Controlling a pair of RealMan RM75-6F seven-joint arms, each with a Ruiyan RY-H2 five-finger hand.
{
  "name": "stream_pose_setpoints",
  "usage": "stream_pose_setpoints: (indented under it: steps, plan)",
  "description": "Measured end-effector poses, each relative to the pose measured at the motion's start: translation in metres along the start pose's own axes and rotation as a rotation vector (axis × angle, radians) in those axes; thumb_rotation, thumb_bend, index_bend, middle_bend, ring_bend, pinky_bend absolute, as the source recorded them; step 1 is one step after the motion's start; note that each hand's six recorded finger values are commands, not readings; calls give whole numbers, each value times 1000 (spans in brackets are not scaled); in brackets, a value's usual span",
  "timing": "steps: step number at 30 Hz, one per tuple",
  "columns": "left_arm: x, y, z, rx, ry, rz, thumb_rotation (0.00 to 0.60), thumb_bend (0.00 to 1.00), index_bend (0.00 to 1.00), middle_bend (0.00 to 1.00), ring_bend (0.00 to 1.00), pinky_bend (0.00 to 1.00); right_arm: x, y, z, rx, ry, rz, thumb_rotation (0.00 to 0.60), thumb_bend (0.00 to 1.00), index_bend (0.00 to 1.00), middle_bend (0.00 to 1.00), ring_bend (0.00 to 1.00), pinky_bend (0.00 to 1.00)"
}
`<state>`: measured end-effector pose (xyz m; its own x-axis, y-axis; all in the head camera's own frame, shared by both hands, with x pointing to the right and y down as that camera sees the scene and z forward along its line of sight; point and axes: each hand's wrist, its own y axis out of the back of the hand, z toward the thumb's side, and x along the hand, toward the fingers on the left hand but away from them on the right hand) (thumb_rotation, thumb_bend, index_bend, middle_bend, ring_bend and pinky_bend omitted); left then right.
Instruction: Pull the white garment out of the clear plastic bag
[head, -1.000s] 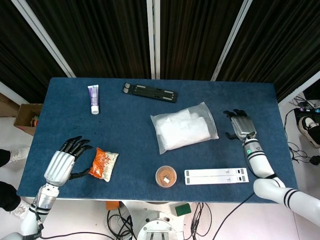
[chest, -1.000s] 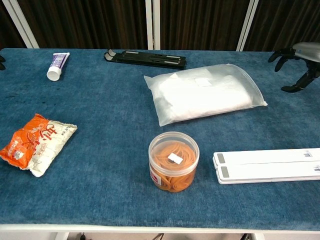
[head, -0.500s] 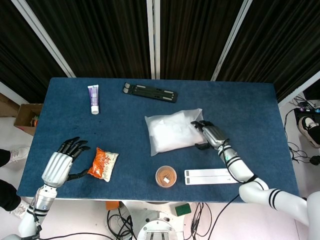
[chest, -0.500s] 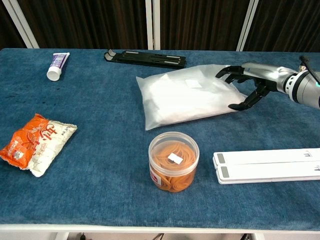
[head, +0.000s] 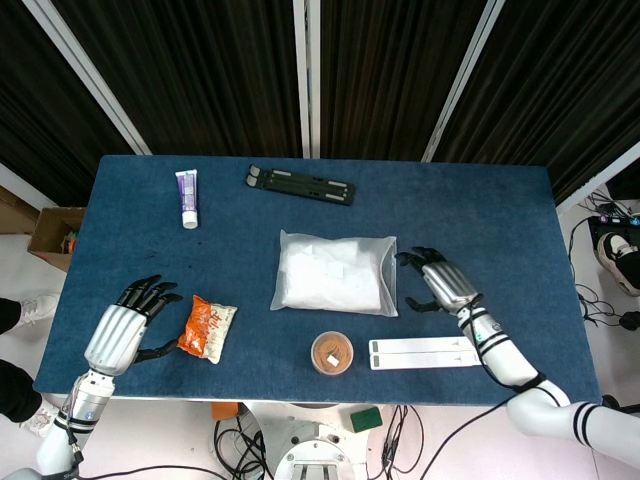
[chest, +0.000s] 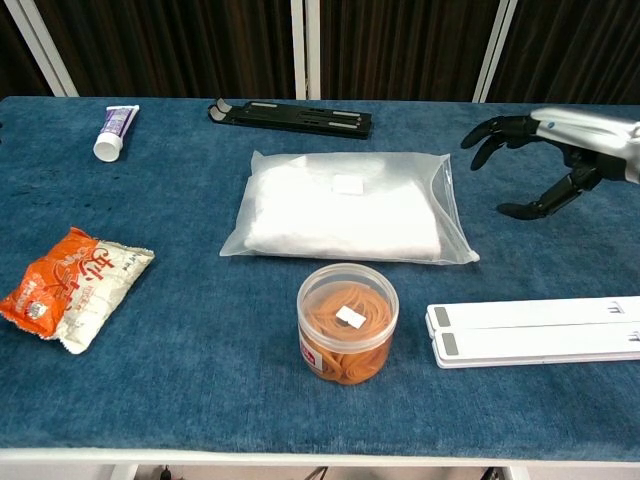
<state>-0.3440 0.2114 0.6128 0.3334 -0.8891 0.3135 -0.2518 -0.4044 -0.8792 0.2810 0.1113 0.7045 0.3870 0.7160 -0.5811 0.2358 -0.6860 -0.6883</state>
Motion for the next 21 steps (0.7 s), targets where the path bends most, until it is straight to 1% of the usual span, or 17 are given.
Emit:
stream_pose_setpoints:
  steps: [1, 2, 5, 7, 10, 16, 21]
  plan:
    - [0, 0, 0, 0, -2, 0, 600, 126, 297, 208, 105, 164, 3, 4, -4, 34, -14, -20, 600, 245, 405, 163, 0, 73]
    - [0, 0, 1, 0, -4, 0, 600, 126, 297, 208, 105, 164, 5, 6, -8, 58, -29, -31, 600, 245, 416, 122, 0, 43]
    - [0, 0, 3, -2, -10, 1, 600, 126, 297, 208, 105, 164, 9, 8, -20, 101, -93, -39, 600, 245, 416, 45, 0, 2]
    - [0, 0, 3, -2, -11, 2, 600, 126, 297, 208, 105, 164, 7, 6, -28, 108, -141, -28, 600, 245, 402, 19, 0, 0]
    - [0, 1, 3, -1, -10, 4, 600, 126, 297, 208, 105, 164, -2, -1, -31, 94, -185, -4, 600, 245, 391, 1, 0, 0]
    - [-2, 3, 0, -2, 4, 9, 600, 126, 297, 208, 105, 164, -34, -22, -15, 37, -186, 31, 600, 246, 384, 0, 0, 0]
    - [-3, 3, -2, -4, 9, 11, 600, 126, 297, 208, 105, 164, -53, -33, -3, -1, -186, 33, 600, 258, 363, 0, 0, 0]
